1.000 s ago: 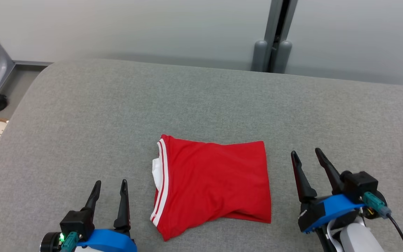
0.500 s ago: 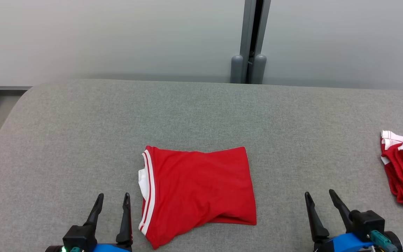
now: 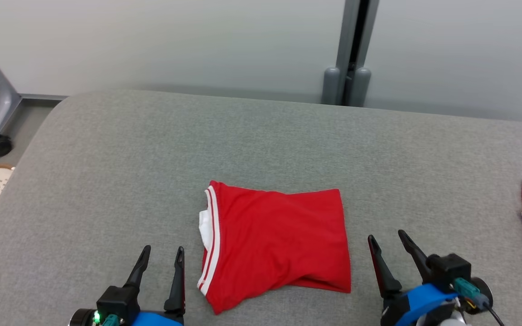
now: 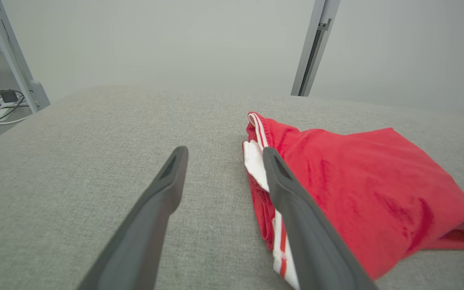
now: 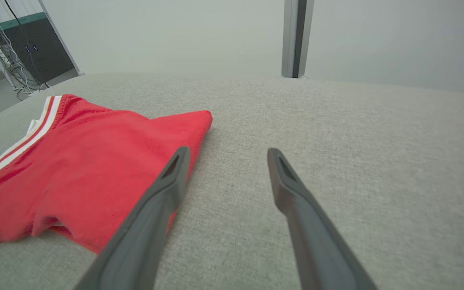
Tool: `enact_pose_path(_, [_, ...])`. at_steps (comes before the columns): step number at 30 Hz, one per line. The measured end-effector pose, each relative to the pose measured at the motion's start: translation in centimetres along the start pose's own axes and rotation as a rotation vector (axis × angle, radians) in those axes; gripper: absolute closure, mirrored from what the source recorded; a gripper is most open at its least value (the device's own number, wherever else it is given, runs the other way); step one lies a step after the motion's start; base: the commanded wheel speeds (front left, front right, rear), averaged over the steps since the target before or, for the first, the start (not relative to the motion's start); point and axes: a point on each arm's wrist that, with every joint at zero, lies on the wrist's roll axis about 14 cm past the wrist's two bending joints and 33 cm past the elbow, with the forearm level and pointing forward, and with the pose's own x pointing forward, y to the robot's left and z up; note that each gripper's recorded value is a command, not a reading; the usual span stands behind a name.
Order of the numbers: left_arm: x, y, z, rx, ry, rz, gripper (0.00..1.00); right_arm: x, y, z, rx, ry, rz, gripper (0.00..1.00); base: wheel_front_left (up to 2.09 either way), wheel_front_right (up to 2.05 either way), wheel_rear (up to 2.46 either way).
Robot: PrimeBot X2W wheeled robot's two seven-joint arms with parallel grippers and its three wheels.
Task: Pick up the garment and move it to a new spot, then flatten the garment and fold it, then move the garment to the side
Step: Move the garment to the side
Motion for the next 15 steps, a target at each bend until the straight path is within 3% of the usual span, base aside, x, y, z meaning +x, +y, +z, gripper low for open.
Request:
enact_pose_path(8, [-1.8, 2.4, -0.6, -0.019, 0.014, 0.090, 0.00, 5.4, 4.6, -0.2, -0.023, 0.049, 0.150, 0.00, 0.00, 0.00, 0.00])
enact_pose_path(13, [-3.6, 4.5, -1.3, -0.028, 0.033, 0.171, 0.00, 5.4, 5.8, -6.3, -0.075, 0.309, 0.194, 0.00, 0.00, 0.00, 0.00])
enact_pose_path(15, [-4.1, 5.0, -1.5, -0.031, 0.038, 0.191, 0.00, 5.6, 6.2, -7.1, -0.084, 0.352, 0.213, 0.00, 0.00, 0.00, 0.00])
